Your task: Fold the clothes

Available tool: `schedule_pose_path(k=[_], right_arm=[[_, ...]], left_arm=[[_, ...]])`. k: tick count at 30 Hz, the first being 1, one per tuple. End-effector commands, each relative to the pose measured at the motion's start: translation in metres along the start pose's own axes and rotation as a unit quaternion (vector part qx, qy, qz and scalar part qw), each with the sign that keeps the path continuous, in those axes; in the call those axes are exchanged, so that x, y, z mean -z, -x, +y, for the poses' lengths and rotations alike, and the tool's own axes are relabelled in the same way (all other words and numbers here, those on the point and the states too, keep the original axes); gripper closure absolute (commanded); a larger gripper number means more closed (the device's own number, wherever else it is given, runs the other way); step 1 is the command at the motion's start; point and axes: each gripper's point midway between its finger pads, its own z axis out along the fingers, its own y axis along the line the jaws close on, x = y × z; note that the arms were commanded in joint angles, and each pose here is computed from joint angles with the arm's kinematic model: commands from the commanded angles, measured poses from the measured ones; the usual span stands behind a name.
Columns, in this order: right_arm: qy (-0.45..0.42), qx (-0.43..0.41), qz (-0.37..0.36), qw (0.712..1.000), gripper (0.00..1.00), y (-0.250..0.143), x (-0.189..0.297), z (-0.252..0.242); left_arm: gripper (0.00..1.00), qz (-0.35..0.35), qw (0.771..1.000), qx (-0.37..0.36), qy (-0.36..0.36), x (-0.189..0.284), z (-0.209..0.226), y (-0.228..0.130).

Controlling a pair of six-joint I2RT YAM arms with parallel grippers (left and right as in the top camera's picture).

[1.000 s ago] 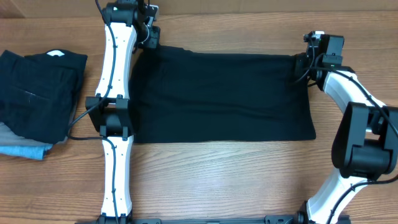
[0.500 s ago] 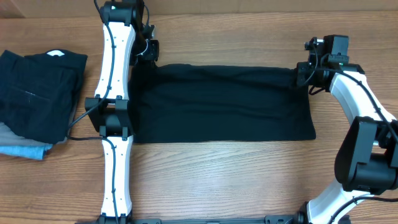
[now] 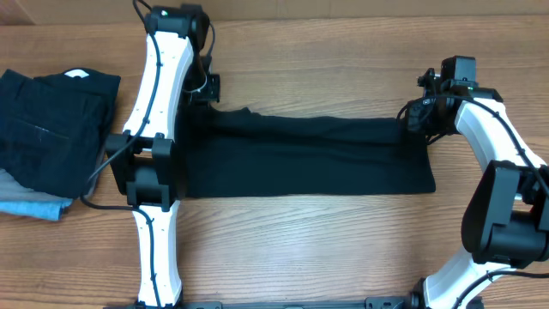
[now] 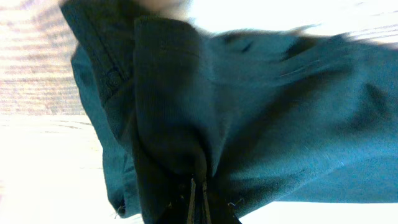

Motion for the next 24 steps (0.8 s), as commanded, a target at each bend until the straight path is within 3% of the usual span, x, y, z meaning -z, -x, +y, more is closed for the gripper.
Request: schedule_pose_path(k=[1,8,15,24], right_arm=[[-0.004,-0.009,-0.006,1.000,0.96,0.010,0.027,0.001],[-0.004,-0.027,0.034,0.999,0.96,-0.003,0.040,0.003],[-0.011,-0.091,0.116,0.989,0.96,-0.044,0.047,-0.003],[-0.015,-0.107,0.146,0.983,0.96,-0.070,0.031,-0.008]], left_arm=[[0.96,0.025,0.999,0.027,0.032,-0.012,0.021,-0.009],[0.96,0.041,0.998,0.035,0.019,-0.017,0.019,-0.014],[0.96,0.148,0.988,0.035,0.036,-0.060,0.026,-0.057],[0.96,0.159,0.985,0.032,0.059,-0.065,0.034,-0.062]])
